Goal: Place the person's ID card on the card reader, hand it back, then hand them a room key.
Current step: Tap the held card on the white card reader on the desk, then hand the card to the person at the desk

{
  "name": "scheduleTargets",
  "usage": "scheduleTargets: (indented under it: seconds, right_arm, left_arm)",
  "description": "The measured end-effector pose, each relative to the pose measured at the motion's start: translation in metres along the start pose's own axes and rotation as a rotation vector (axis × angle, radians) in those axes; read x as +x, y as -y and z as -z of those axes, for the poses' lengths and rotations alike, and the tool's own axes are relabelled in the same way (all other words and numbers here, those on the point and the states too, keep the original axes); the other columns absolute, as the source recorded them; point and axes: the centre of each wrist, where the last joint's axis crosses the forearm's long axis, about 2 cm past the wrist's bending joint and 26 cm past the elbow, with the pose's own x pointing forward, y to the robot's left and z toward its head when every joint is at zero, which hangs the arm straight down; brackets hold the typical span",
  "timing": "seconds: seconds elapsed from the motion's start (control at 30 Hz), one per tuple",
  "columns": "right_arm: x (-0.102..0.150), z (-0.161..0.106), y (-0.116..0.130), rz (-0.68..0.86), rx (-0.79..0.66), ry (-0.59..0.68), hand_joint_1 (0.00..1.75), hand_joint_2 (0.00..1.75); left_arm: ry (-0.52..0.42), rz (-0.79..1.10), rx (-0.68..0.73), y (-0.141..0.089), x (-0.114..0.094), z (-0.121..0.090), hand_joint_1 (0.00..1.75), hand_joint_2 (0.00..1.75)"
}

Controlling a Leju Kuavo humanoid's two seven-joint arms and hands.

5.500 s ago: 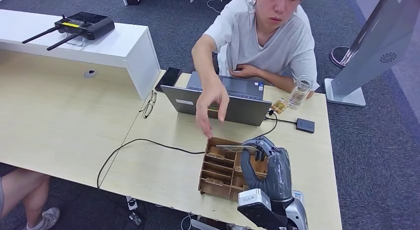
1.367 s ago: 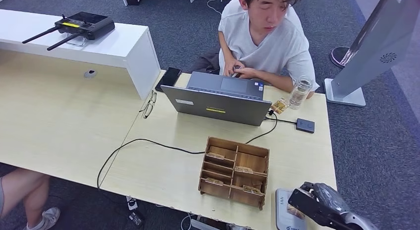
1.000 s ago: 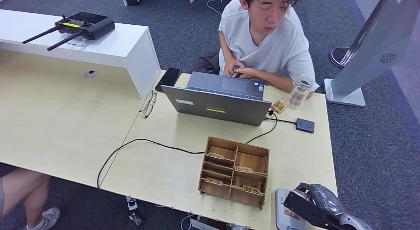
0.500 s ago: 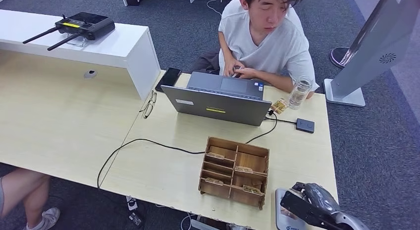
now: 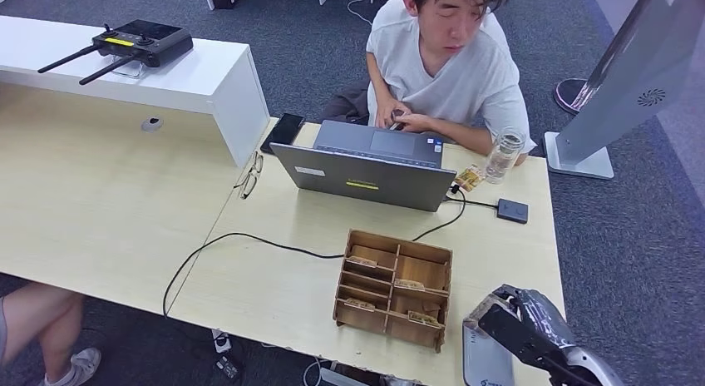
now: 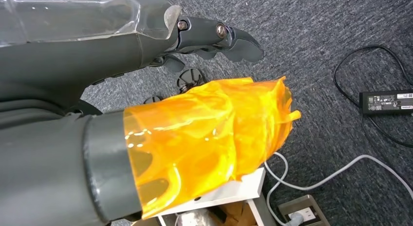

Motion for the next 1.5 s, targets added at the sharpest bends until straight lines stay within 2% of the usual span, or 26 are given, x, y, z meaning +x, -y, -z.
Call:
scheduleTargets:
  seconds: [0.27,0.53,0.7,0.9,1.27,1.5]
  right_arm:
    - [0.024,0.008,0.002,0.102,-0.162,0.148,1.75,1.75]
    - [0.037,0.011,0.002,0.144,-0.216,0.200,1.75,1.75]
    - [0.048,0.014,0.001,0.175,-0.287,0.285,1.75,1.75]
    - [0.070,0.023,-0.003,0.221,-0.342,0.370,1.75,1.75]
    - [0.119,0.052,0.008,0.248,-0.403,0.473,1.75,1.75]
    - [0.160,0.043,-0.035,0.283,-0.440,0.455,1.75,1.75]
  left_arm:
    - [0.004,-0.008,-0.009,0.000,0.000,0.000,0.00,0.00]
    - [0.004,-0.011,-0.015,0.000,0.000,0.000,0.00,0.00]
    - [0.008,-0.013,-0.018,0.000,-0.001,0.000,0.00,0.00]
    - [0.013,-0.013,-0.024,0.001,0.000,0.000,0.00,0.00]
    - [0.011,0.001,-0.043,0.003,0.001,0.000,0.00,0.00]
    - [0.007,0.012,-0.044,0.004,0.003,0.000,0.00,0.00]
